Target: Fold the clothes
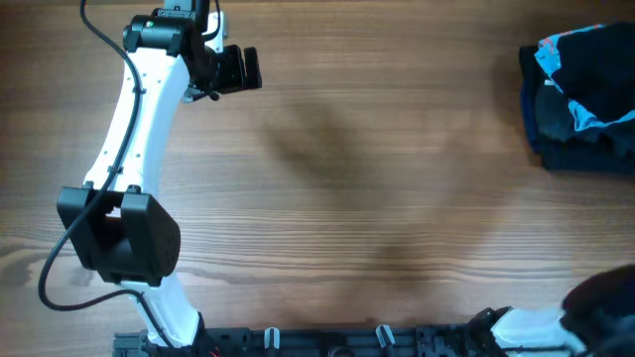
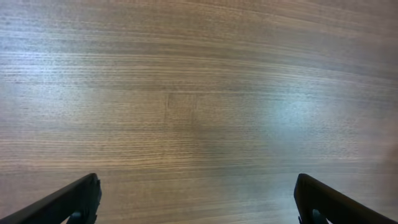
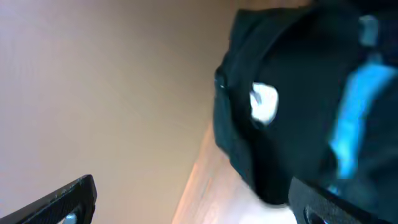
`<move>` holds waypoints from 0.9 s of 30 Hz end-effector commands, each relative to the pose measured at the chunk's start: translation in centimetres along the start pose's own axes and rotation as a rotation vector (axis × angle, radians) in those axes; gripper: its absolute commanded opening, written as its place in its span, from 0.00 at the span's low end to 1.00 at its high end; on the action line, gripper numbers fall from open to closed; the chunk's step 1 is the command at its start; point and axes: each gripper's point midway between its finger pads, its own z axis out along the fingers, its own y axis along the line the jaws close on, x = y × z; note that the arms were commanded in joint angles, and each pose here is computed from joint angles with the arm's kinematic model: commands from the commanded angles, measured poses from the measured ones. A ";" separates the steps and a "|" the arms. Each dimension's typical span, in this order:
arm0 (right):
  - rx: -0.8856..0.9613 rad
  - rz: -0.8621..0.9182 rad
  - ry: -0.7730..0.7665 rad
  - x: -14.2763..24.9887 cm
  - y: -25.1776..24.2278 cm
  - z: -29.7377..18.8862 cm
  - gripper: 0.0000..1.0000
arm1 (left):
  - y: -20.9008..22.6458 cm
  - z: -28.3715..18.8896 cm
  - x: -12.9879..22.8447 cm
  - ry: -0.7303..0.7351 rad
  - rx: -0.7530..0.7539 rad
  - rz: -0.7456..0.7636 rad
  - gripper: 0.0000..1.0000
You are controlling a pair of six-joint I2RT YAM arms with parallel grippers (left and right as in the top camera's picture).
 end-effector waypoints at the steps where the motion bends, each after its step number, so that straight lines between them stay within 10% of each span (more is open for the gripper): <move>1: 0.136 -0.128 -0.157 -1.1 0.8 -4.3 0.99 | 0.0 0.5 0.0 0.001 -0.001 -0.010 1.00; 11: -0.255 -0.441 -0.004 7.9 13.5 -9.2 1.00 | -4.0 -2.0 0.5 0.008 0.216 0.004 1.00; 22: -0.622 -0.980 0.346 23.2 18.9 -9.4 1.00 | -3.1 -21.1 3.1 -0.411 0.116 0.075 1.00; 27: -0.161 -1.062 0.169 22.5 16.0 -5.1 1.00 | -2.4 -25.7 7.8 -0.450 0.111 0.078 1.00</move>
